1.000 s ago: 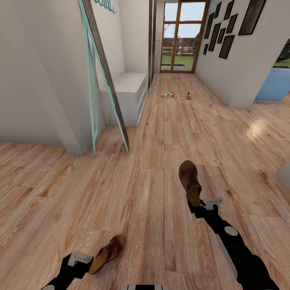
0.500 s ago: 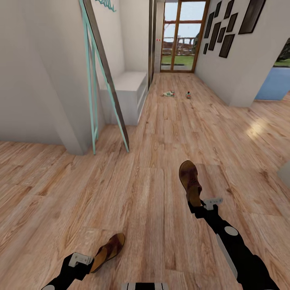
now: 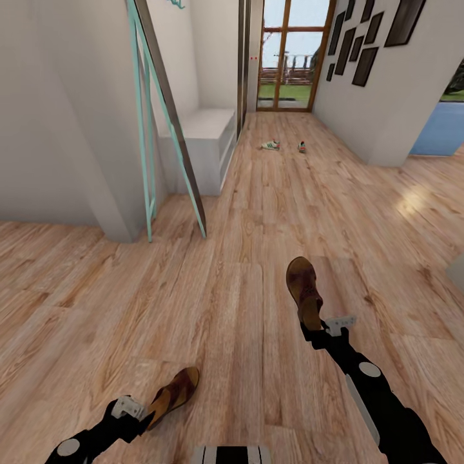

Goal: Pick up the two gym shoes and the two sandals from the corridor floor and place them onto the hallstand (shoe rack) in the corridor, making sure they are on the rack and not on the floor. Arrange them so the two gym shoes are next to each other and the two sandals are next to each other.

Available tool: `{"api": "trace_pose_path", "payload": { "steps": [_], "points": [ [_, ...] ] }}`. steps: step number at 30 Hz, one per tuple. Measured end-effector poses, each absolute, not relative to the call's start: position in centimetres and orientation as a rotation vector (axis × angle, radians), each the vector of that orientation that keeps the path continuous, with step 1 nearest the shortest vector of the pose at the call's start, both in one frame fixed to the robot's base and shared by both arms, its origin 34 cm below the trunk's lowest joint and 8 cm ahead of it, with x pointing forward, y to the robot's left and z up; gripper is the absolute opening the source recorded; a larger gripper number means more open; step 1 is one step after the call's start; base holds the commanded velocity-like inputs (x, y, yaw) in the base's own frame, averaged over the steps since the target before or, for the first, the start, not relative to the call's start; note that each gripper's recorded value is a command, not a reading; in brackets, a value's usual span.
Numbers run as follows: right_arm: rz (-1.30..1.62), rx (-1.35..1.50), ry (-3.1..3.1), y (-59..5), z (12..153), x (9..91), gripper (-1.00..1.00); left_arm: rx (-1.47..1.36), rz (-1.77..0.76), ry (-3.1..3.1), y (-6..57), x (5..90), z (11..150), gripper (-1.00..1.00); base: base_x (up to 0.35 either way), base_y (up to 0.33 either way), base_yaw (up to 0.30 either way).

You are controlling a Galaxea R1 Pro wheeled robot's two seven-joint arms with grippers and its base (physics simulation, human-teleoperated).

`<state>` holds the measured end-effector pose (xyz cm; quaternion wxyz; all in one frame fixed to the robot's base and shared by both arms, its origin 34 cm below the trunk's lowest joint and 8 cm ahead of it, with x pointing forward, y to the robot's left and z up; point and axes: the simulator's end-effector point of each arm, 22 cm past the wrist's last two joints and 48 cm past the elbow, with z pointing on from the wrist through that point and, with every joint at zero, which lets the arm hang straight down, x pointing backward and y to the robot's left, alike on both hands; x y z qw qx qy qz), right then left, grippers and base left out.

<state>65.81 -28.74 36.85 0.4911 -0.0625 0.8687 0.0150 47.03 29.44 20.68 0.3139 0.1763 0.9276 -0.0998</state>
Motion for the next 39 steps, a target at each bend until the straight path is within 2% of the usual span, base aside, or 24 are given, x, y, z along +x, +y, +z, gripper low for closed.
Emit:
{"api": "trace_pose_path", "payload": {
  "steps": [11,39],
  "points": [
    [0.04,-0.152,2.156,-28.7,34.1,65.1,-1.0,0.678,-0.331,2.526,29.1,48.9,19.6,1.0,0.0,0.0,0.0],
    [0.05,-0.15,2.197,-28.5,31.4,64.4,-1.0,0.684,-0.362,2.572,28.7,46.7,17.3,1.0,0.0,0.0,0.0]
  ]
}}
